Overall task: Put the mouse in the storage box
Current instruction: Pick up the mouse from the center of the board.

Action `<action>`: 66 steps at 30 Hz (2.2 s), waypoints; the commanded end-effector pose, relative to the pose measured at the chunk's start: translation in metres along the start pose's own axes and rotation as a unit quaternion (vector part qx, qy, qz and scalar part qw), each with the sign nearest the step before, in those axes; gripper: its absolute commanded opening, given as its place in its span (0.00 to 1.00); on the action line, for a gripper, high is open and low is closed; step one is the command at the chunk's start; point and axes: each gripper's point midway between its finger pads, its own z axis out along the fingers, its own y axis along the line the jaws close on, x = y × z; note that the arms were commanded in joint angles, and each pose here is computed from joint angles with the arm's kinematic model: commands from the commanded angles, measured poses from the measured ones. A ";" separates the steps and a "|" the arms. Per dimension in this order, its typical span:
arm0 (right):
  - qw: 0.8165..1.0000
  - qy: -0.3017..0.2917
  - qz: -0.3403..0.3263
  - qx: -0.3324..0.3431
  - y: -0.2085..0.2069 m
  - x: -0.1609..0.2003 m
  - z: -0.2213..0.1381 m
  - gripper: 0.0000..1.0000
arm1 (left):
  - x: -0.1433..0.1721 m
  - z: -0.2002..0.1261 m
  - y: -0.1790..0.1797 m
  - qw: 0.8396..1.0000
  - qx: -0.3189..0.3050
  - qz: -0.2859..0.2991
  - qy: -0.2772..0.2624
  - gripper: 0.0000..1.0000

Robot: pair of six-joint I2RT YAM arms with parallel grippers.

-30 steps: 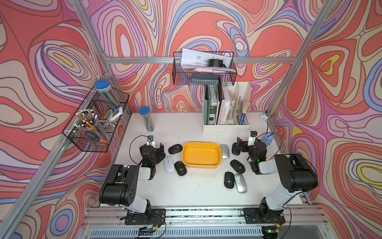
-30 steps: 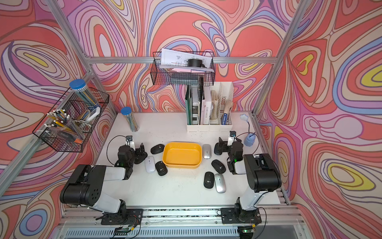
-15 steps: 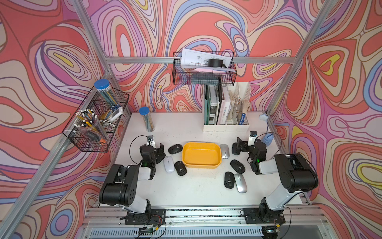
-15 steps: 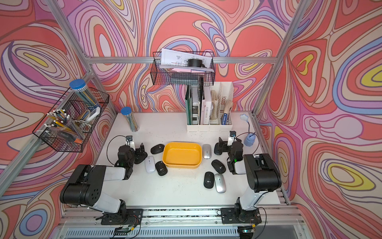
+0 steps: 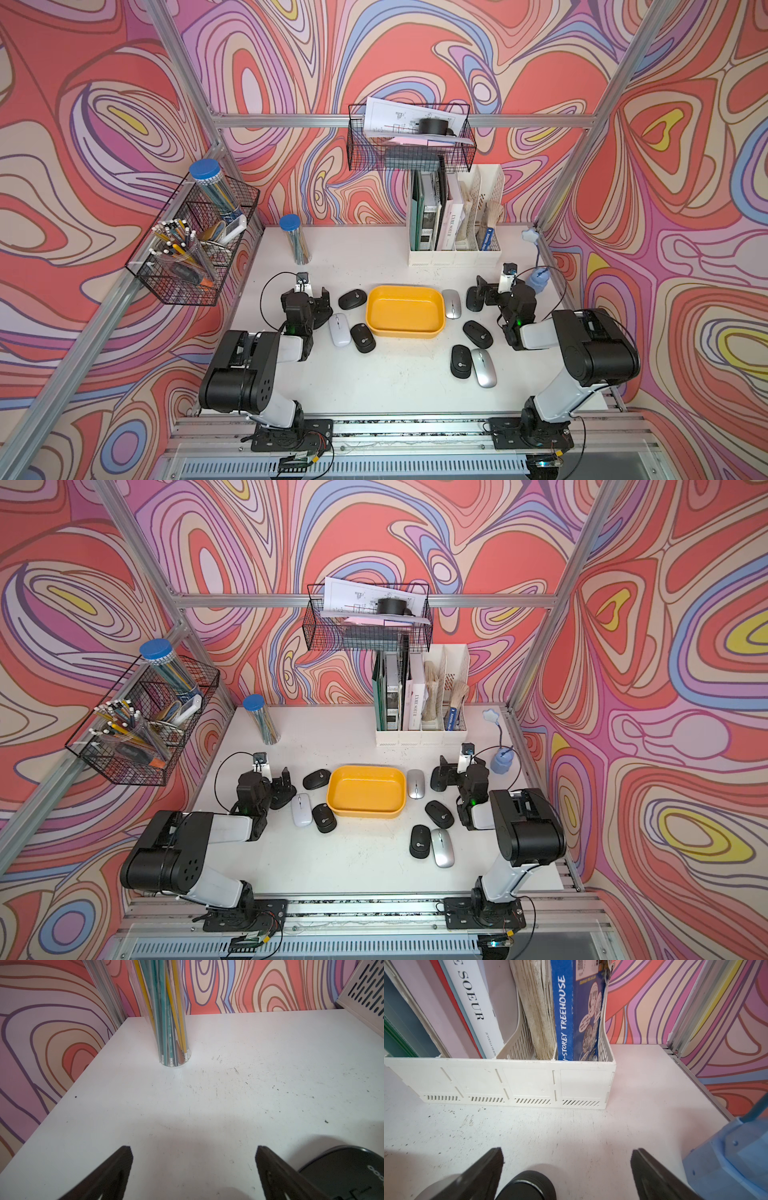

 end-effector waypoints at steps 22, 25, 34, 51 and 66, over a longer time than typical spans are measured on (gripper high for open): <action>0.973 0.087 -0.035 0.210 0.030 -0.125 -0.038 0.98 | -0.126 -0.073 0.002 0.968 0.006 -0.195 0.156 0.99; 0.985 0.132 0.016 0.114 0.052 -0.099 -0.027 0.98 | -0.121 -0.066 -0.019 0.962 0.062 -0.190 0.183 0.97; 0.977 0.203 0.011 0.062 0.071 -0.075 -0.030 0.26 | -0.119 -0.081 -0.034 0.953 0.102 -0.183 0.221 0.68; 0.916 0.394 0.012 0.079 0.076 -0.019 -0.047 0.67 | -0.076 -0.085 -0.116 0.899 0.130 0.025 0.418 0.80; 0.898 0.431 0.033 0.084 0.061 0.009 -0.043 0.78 | -0.066 -0.079 -0.115 0.903 0.111 0.008 0.415 0.89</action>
